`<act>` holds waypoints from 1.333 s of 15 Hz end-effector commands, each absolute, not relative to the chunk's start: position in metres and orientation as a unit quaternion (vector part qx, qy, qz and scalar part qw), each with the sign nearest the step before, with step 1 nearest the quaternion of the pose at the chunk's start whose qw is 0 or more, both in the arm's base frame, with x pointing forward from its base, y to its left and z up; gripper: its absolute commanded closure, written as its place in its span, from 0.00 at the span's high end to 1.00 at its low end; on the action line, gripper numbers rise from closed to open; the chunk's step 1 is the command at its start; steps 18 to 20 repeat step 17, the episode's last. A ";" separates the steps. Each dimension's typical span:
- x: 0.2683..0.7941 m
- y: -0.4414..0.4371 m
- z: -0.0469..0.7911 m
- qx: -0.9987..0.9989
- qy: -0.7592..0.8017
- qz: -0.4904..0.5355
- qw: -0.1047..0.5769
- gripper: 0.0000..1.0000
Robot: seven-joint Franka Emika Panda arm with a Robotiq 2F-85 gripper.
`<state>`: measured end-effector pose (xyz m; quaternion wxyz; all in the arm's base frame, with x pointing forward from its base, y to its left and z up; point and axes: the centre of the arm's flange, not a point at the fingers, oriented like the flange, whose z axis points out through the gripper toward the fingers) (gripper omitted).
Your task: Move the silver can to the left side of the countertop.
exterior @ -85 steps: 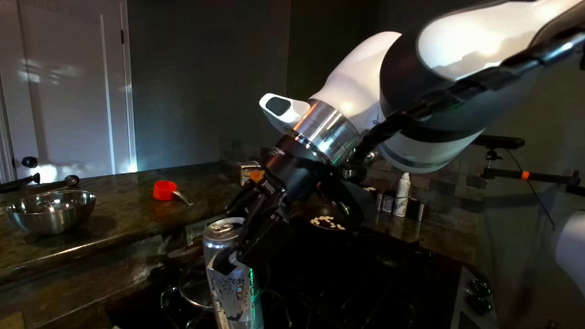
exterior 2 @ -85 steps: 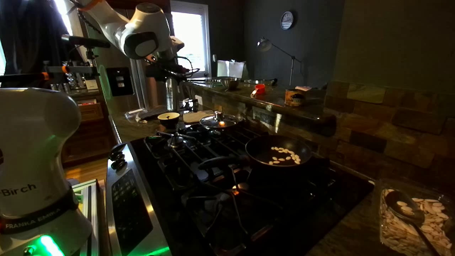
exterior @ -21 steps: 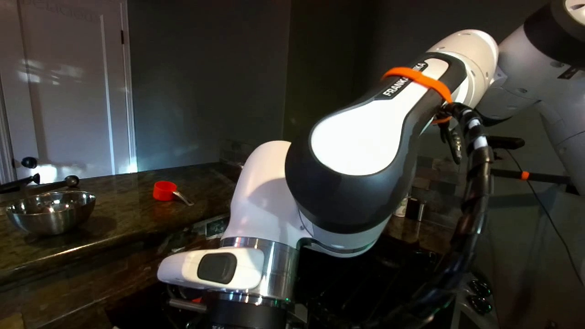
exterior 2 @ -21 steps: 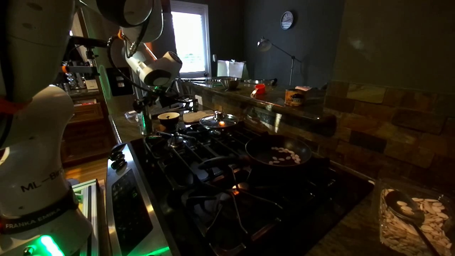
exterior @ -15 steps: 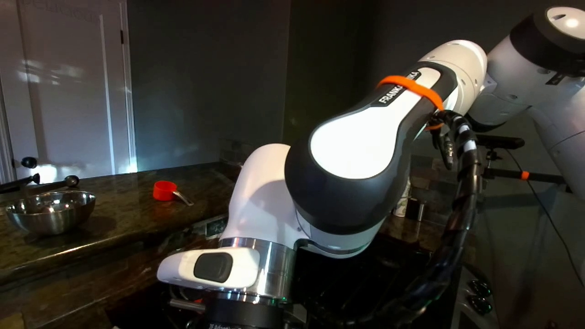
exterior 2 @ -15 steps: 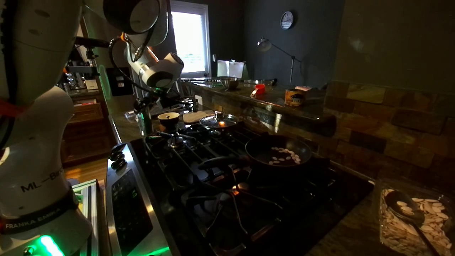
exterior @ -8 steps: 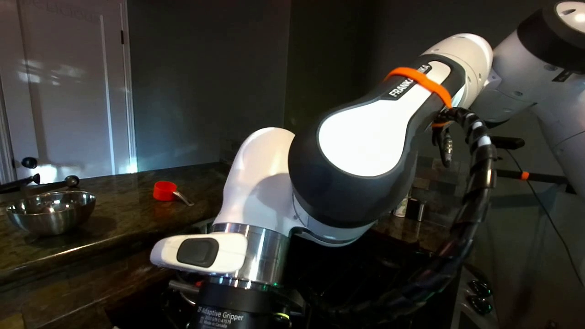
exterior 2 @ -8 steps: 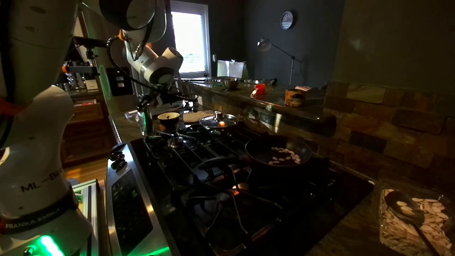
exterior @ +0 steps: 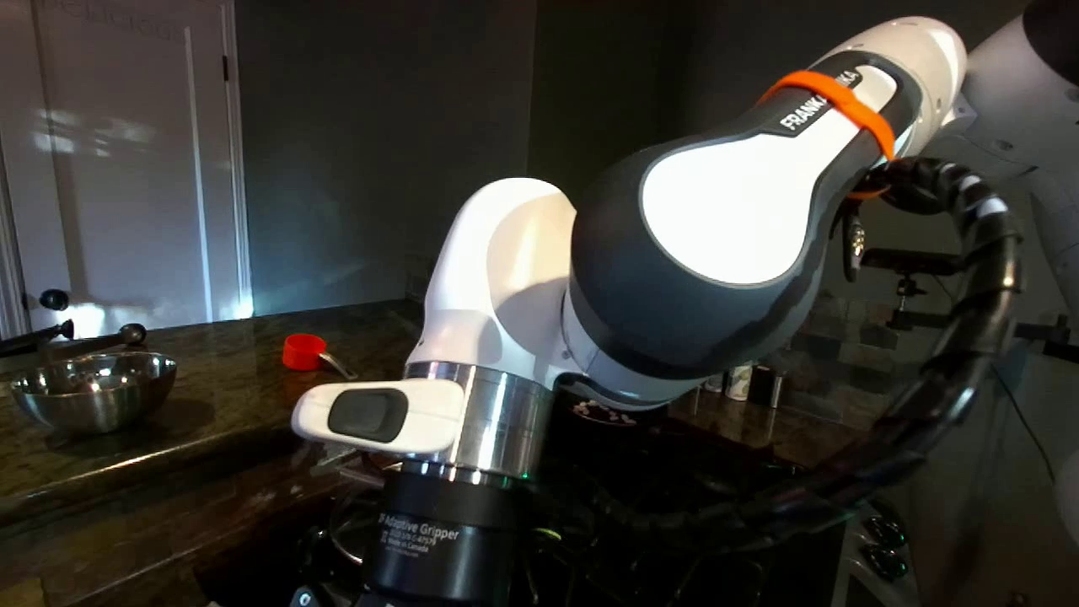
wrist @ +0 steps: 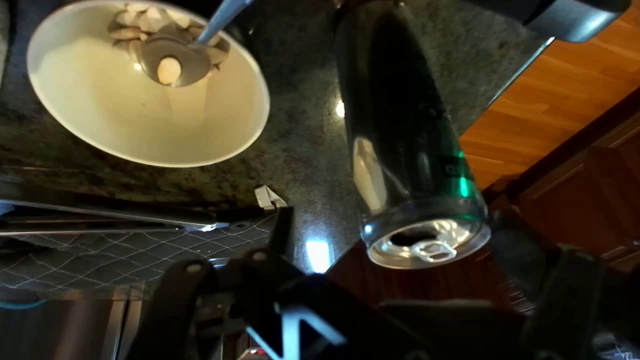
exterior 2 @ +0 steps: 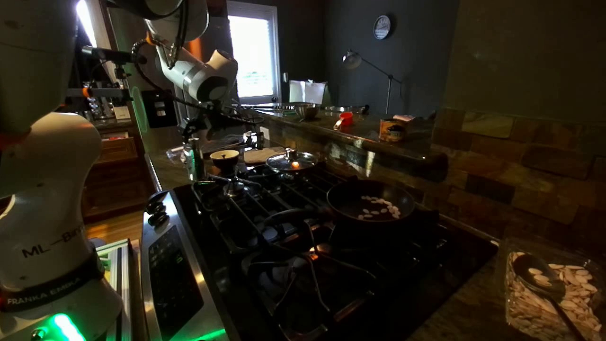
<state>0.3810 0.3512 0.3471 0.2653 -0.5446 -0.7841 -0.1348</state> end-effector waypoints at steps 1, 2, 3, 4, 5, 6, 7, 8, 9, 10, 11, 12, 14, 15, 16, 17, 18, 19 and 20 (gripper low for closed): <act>0.364 0.337 0.365 -0.557 -0.785 -0.107 0.250 1.00; 0.360 0.333 0.372 -0.560 -0.784 -0.108 0.246 1.00; 0.358 0.328 0.379 -0.566 -0.782 -0.113 0.236 1.00; 0.356 0.323 0.387 -0.578 -0.775 -0.126 0.223 1.00; 0.354 0.317 0.398 -0.593 -0.765 -0.148 0.206 1.00; 0.353 0.312 0.409 -0.603 -0.755 -0.171 0.193 1.00; 0.354 0.308 0.419 -0.612 -0.745 -0.192 0.182 1.00; 0.356 0.305 0.426 -0.617 -0.737 -0.216 0.171 1.00; 0.374 0.324 0.412 -0.597 -0.752 -0.194 0.204 1.00; 0.374 0.322 0.418 -0.599 -0.748 -0.202 0.200 1.00; 0.374 0.321 0.419 -0.599 -0.748 -0.203 0.202 1.00; 0.374 0.321 0.418 -0.599 -0.748 -0.202 0.202 1.00; 0.374 0.322 0.417 -0.599 -0.748 -0.201 0.202 1.00; 0.374 0.322 0.417 -0.599 -0.748 -0.201 0.202 1.00; 0.374 0.322 0.417 -0.599 -0.748 -0.201 0.202 1.00; 0.373 0.322 0.417 -0.599 -0.748 -0.201 0.202 1.00; 0.373 0.322 0.417 -0.599 -0.748 -0.201 0.202 1.00; 0.373 0.322 0.417 -0.599 -0.748 -0.201 0.202 1.00; 0.373 0.322 0.417 -0.599 -0.748 -0.201 0.202 1.00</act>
